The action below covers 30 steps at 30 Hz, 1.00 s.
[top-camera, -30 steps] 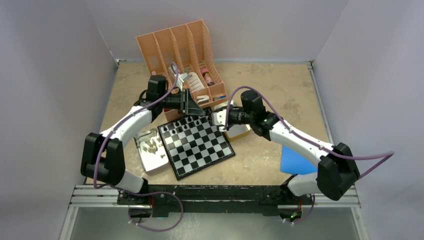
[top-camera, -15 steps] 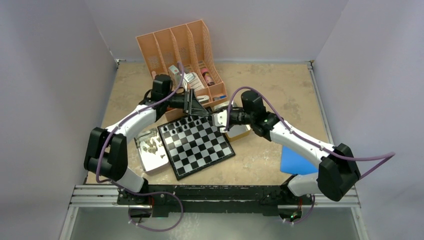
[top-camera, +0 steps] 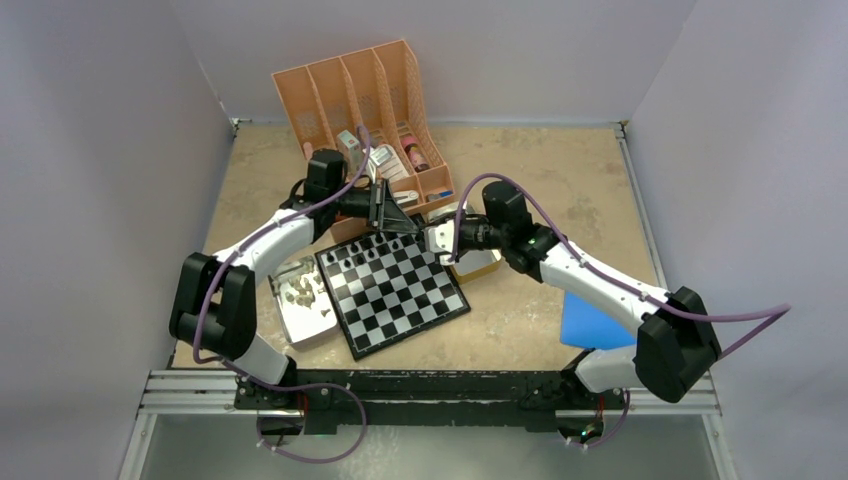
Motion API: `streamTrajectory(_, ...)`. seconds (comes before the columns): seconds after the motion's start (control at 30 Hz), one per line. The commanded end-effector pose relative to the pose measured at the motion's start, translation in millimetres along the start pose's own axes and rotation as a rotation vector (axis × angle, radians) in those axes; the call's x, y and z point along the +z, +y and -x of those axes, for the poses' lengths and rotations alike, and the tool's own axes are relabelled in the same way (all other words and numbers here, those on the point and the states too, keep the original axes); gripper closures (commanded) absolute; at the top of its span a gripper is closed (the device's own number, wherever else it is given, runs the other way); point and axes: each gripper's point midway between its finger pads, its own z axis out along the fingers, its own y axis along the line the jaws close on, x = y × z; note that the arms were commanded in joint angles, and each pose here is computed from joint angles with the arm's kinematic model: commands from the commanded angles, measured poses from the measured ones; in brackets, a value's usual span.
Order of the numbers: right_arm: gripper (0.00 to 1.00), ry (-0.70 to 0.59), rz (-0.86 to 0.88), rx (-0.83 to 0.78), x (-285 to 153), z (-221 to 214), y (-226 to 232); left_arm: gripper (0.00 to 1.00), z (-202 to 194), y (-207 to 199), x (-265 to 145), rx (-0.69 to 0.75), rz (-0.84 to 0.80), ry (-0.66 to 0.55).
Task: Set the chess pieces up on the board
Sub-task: Place the chess piece on the chessboard.
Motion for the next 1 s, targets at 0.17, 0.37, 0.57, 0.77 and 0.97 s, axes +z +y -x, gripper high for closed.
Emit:
streamTrajectory(0.17, 0.67, -0.015, -0.048, -0.007, -2, 9, -8, 1.00, 16, -17, 0, 0.107, -0.008, -0.020)
streamTrajectory(0.37, 0.49, -0.030, -0.120, 0.076, -2, 11, -18, 1.00, 29, -14, -9, 0.138, 0.136, -0.121)
streamTrajectory(0.57, 0.32, -0.076, -0.143, 0.117, -5, 21, -18, 1.00, 41, -8, -26, 0.181, 0.300, -0.231)
streamTrajectory(0.77, 0.01, -0.142, -0.188, 0.169, -9, 36, -24, 1.00, 44, 12, -54, 0.158, 0.528, -0.335)
streamTrajectory(0.97, 0.01, -0.173, -0.418, 0.431, -23, 41, -62, 1.00, 39, 36, -95, 0.117, 0.787, -0.452)
